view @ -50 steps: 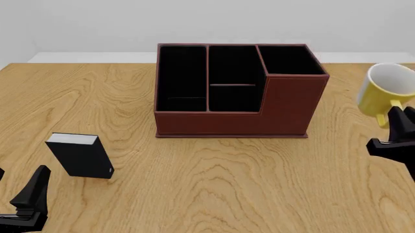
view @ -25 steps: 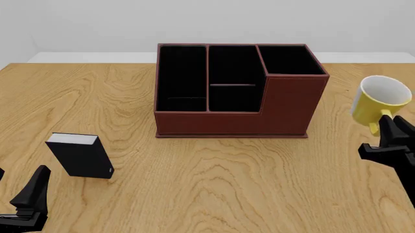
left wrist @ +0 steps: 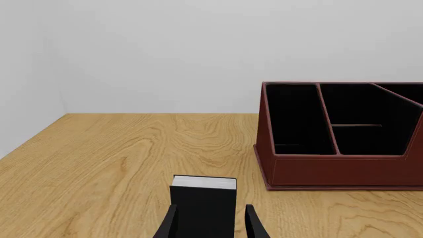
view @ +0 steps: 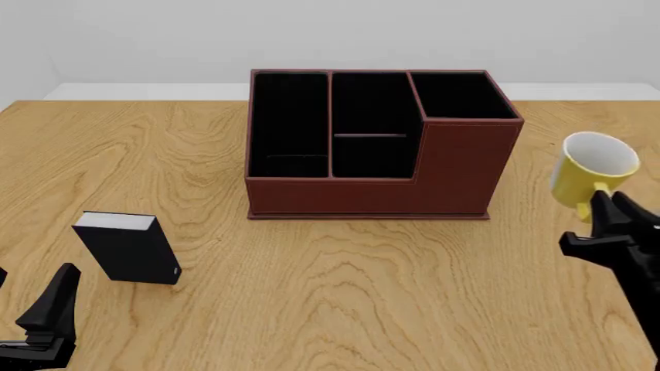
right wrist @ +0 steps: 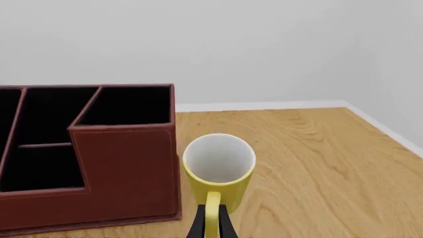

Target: Pick up the yellow and white mug and place it to the right of the caddy.

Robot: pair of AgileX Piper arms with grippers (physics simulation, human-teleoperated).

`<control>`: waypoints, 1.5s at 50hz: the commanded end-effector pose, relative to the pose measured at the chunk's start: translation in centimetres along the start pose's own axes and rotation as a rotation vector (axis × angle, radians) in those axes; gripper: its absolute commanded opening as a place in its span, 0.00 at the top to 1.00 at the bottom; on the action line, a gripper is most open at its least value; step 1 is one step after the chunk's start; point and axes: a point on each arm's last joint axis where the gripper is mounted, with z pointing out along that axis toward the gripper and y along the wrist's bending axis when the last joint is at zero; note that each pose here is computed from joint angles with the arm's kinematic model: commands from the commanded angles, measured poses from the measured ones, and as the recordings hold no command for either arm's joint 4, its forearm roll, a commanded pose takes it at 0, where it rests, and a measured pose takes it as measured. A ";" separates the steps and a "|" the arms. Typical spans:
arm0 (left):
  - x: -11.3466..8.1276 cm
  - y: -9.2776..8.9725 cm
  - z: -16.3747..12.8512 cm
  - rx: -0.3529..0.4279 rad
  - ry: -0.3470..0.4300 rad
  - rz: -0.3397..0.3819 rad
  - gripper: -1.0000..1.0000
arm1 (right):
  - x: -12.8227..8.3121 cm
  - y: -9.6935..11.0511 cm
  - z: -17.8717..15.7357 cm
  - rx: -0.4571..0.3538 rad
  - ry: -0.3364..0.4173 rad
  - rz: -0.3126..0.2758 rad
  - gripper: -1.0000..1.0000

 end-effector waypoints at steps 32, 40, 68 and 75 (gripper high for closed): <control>0.0 0.0 0.0 0.000 0.000 0.000 0.00 | 2.4 0.3 3.0 -0.010 0.033 0.033 1.00; 0.0 0.0 0.0 0.000 0.000 0.000 0.00 | 3.1 0.4 3.5 -0.014 0.043 0.038 1.00; 0.0 0.0 0.0 0.000 0.000 0.000 0.00 | 3.8 0.5 4.5 -0.017 0.052 0.041 1.00; 0.0 0.0 0.0 0.000 0.000 0.000 0.00 | 4.1 0.6 4.7 -0.023 0.059 0.042 1.00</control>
